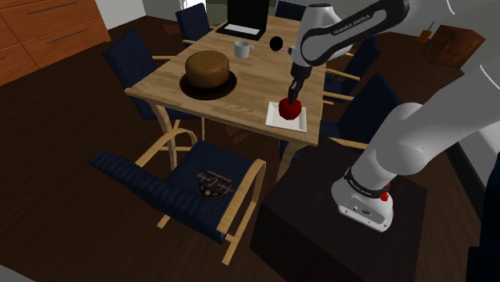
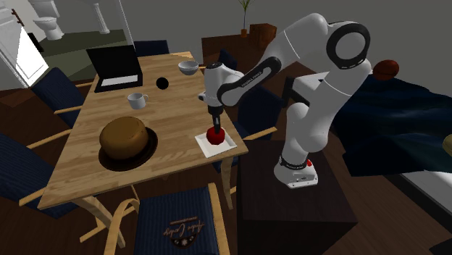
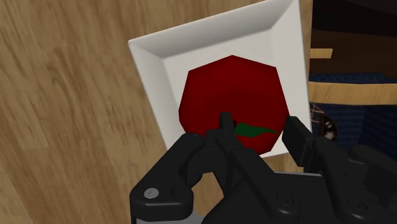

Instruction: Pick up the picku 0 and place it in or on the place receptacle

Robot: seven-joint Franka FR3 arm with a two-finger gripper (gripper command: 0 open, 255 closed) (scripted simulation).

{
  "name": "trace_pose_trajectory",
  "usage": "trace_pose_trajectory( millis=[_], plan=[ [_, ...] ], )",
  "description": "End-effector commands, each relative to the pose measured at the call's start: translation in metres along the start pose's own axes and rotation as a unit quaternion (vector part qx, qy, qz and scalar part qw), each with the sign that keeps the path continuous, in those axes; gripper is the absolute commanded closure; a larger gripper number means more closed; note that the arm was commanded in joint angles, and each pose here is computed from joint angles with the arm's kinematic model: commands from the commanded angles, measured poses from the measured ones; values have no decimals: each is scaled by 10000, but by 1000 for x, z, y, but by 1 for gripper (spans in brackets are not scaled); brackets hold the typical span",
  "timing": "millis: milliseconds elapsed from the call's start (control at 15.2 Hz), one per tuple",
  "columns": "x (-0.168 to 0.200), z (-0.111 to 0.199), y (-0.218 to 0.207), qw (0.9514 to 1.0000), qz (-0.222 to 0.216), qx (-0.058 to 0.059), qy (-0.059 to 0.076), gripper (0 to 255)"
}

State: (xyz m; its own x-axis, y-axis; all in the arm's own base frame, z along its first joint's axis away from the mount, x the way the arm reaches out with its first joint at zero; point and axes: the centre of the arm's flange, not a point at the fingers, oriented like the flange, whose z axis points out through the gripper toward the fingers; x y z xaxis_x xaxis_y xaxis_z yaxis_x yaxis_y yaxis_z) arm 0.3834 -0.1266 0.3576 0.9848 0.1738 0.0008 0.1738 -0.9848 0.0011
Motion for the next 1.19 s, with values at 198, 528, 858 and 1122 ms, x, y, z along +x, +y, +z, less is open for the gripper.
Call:
trace_pose_trajectory(
  millis=[198, 528, 858, 1122],
  plan=[
    [0, 5, 0, 10000, 0, -3, 7, 255],
    [0, 4, 0, 10000, 0, -3, 7, 0],
    [0, -9, 0, 10000, 0, -3, 7, 0],
    [0, -45, 0, 10000, 0, -3, 7, 0]
  ],
)
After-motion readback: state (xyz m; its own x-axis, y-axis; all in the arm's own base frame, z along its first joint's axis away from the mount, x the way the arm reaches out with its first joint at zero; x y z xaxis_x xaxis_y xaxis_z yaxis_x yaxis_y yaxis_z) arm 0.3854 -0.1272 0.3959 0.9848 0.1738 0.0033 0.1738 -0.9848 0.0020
